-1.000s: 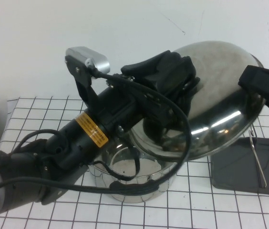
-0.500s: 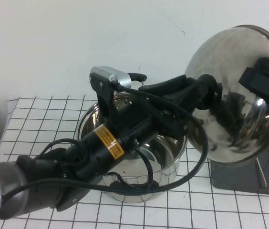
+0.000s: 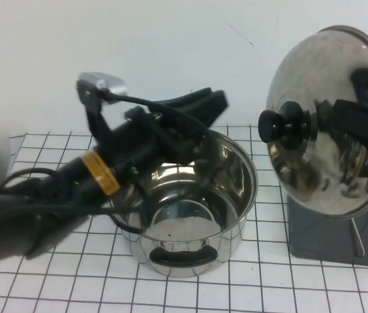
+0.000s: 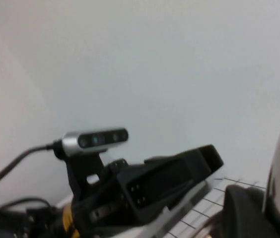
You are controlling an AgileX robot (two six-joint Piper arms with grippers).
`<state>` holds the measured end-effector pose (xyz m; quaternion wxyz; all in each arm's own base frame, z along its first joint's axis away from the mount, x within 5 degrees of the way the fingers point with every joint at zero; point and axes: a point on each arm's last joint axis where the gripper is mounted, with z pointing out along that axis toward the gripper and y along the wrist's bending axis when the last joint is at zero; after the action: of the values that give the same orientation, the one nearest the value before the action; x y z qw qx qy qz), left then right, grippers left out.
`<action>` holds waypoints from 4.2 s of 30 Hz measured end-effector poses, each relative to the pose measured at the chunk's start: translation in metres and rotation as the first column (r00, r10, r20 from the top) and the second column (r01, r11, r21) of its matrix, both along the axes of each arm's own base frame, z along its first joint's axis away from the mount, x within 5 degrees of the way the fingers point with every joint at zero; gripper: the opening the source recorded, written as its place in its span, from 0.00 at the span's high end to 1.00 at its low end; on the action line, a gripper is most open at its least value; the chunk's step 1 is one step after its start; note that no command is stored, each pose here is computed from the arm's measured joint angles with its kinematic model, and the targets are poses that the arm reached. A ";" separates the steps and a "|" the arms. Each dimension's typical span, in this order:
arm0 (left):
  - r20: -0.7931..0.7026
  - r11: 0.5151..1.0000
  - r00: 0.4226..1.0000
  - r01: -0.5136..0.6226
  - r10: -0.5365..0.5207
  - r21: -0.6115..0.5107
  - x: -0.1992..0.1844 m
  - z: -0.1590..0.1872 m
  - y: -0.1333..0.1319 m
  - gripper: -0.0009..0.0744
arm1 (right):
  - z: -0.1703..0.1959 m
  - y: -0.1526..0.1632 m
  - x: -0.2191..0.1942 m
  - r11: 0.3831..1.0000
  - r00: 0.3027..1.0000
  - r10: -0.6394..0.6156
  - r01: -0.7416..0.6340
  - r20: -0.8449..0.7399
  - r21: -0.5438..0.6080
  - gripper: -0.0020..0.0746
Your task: Put pot lid on rack
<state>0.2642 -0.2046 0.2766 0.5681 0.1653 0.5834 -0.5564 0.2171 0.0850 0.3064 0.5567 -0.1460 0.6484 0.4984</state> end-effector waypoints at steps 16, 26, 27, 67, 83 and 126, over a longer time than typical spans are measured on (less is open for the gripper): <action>-0.019 0.982 0.998 0.070 -0.068 0.174 0.012 0.004 0.061 0.99 | 0.020 -0.030 -0.009 0.786 0.940 -0.321 0.334 0.119 -0.520 0.84; -0.005 0.957 0.991 0.132 -0.136 0.257 0.006 -0.002 0.058 0.99 | -0.013 -0.027 0.026 0.816 0.934 -0.355 0.291 -0.036 -0.500 0.84; -0.006 0.956 0.990 0.136 -0.139 0.261 0.005 -0.002 0.058 0.99 | -0.015 -0.027 0.029 0.821 0.936 -0.350 0.284 -0.043 -0.495 0.84; 0.161 0.749 0.986 -0.138 0.042 0.649 -0.019 0.023 0.094 0.99 | 0.046 -0.055 -0.041 0.785 0.912 -0.366 0.409 0.185 -0.464 0.58; 0.251 0.643 0.811 -0.576 0.529 0.505 -0.172 -0.006 0.163 0.99 | 0.051 -0.046 -0.153 0.668 0.708 -0.379 0.655 0.596 -0.353 0.97; 0.322 0.819 0.945 -0.233 0.063 0.524 -0.242 -0.060 0.138 0.99 | -0.006 -0.061 -0.147 0.540 0.674 -0.485 0.732 0.558 -0.416 0.98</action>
<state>0.0225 -0.0669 0.2168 0.6169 0.3564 0.6407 -0.2862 0.0706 0.0241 0.3005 0.7311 -0.1698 0.6607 -0.0081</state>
